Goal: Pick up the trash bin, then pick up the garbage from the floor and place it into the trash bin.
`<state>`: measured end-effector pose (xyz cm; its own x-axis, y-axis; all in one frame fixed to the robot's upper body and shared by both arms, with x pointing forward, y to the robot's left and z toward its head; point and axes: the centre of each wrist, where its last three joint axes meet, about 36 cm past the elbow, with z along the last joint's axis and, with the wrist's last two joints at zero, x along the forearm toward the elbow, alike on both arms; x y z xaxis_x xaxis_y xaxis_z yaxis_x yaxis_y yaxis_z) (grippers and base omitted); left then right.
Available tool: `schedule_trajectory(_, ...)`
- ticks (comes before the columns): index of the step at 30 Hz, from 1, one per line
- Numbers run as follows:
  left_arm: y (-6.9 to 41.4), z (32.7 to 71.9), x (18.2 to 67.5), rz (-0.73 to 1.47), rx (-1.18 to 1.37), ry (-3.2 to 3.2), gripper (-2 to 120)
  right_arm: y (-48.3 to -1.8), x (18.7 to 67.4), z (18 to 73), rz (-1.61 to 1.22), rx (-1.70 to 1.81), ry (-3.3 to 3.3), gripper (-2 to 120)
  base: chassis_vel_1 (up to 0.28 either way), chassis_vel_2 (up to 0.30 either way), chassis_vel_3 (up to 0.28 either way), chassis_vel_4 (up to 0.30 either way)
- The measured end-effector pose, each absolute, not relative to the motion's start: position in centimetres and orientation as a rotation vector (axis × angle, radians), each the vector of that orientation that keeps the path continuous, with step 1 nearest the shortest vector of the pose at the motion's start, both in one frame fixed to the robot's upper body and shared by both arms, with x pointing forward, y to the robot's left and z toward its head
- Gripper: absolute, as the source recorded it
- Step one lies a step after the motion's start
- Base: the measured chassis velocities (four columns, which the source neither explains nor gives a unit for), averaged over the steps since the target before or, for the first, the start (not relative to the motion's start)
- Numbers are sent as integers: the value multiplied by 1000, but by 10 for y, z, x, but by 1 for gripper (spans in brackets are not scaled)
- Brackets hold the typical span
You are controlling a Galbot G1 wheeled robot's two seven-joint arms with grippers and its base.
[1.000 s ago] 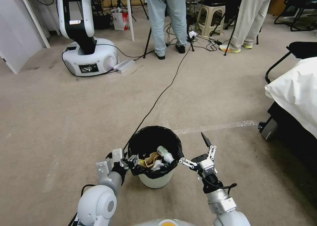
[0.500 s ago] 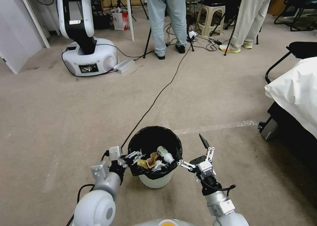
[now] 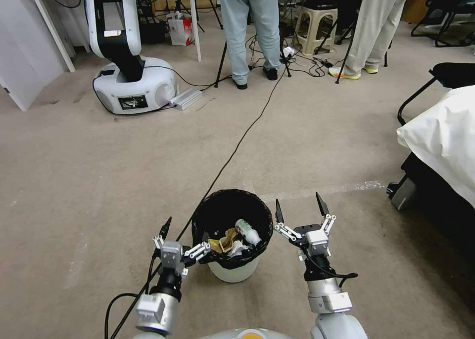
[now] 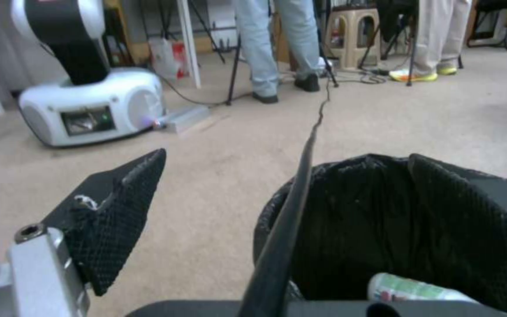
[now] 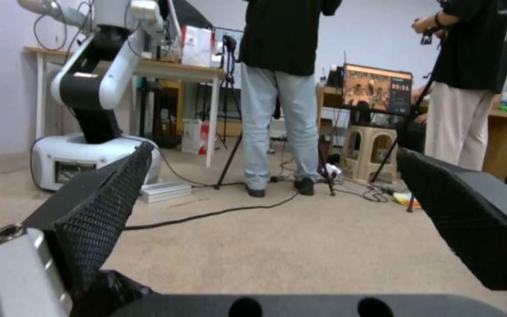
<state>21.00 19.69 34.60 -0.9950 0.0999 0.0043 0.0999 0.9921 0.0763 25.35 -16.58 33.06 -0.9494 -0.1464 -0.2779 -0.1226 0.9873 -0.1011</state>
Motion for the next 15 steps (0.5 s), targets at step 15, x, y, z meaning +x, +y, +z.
schedule_trajectory(15, 196, 343, 209, -139, -134, -3129, 100, -165, 252, 329, -118, -193, 2853, 100, 0, 0, 0, 0)
